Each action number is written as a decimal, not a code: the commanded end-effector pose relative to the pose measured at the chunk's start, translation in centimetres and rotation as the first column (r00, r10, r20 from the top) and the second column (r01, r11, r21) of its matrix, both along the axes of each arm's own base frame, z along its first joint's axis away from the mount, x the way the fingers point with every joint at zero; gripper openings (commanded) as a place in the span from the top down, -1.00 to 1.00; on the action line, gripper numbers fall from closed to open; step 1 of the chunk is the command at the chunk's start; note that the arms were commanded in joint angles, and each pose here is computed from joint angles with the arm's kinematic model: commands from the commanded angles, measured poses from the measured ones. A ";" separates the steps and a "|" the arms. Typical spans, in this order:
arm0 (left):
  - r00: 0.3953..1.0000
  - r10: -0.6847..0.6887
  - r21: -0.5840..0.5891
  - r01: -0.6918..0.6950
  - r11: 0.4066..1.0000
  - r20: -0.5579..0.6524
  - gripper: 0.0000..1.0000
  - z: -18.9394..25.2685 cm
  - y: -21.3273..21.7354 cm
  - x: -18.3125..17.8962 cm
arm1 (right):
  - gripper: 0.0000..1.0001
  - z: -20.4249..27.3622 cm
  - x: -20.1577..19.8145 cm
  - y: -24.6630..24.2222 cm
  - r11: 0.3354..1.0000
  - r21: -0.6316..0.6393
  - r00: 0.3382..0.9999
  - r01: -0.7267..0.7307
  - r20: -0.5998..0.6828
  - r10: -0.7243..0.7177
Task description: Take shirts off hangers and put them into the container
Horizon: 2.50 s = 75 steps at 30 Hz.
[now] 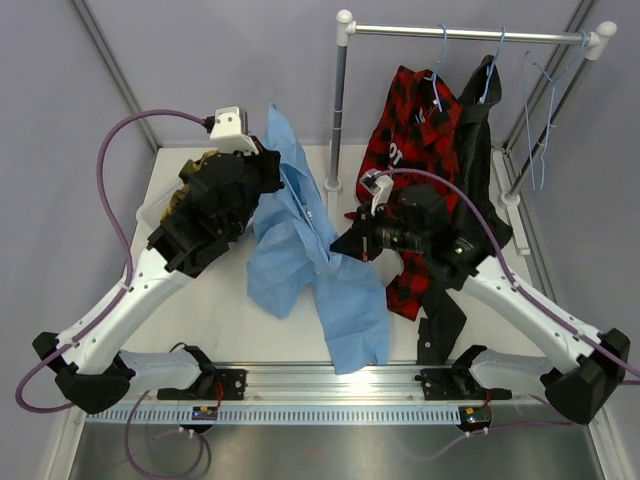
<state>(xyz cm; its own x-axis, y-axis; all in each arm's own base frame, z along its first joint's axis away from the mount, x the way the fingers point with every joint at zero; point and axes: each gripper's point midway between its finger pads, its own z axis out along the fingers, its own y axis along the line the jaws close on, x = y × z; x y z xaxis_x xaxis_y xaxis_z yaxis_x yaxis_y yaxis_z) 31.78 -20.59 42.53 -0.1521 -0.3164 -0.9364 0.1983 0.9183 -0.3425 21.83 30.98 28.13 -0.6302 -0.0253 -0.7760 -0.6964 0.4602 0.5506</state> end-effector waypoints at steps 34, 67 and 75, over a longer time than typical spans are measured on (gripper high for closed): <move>0.974 0.228 0.009 -0.228 0.974 -0.010 1.00 0.3 1.3 3.4 | 0.07 12.4 -0.9 -6.3 0.985 -0.091 0.937 0.146 0.331 -0.108; 0.976 0.217 0.066 -0.216 0.974 -0.006 1.00 1.0 0.7 4.0 | 0.25 1.4 -0.4 0.5 0.933 -0.351 0.972 -0.073 0.183 0.145; 0.964 0.264 0.115 -0.259 0.959 -0.037 1.00 0.6 0.9 4.9 | 1.00 1.1 -2.0 1.0 0.928 -0.362 0.967 -0.086 0.194 0.165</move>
<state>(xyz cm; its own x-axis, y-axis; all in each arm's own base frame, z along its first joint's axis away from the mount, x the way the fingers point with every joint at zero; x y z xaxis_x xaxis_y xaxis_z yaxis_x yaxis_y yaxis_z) 36.05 -20.81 39.83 -0.2051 -0.1854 -0.9610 -0.0058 0.9821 -0.1882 20.97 32.04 29.38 -0.4367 -0.3714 -0.8194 -0.8359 0.5042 0.2170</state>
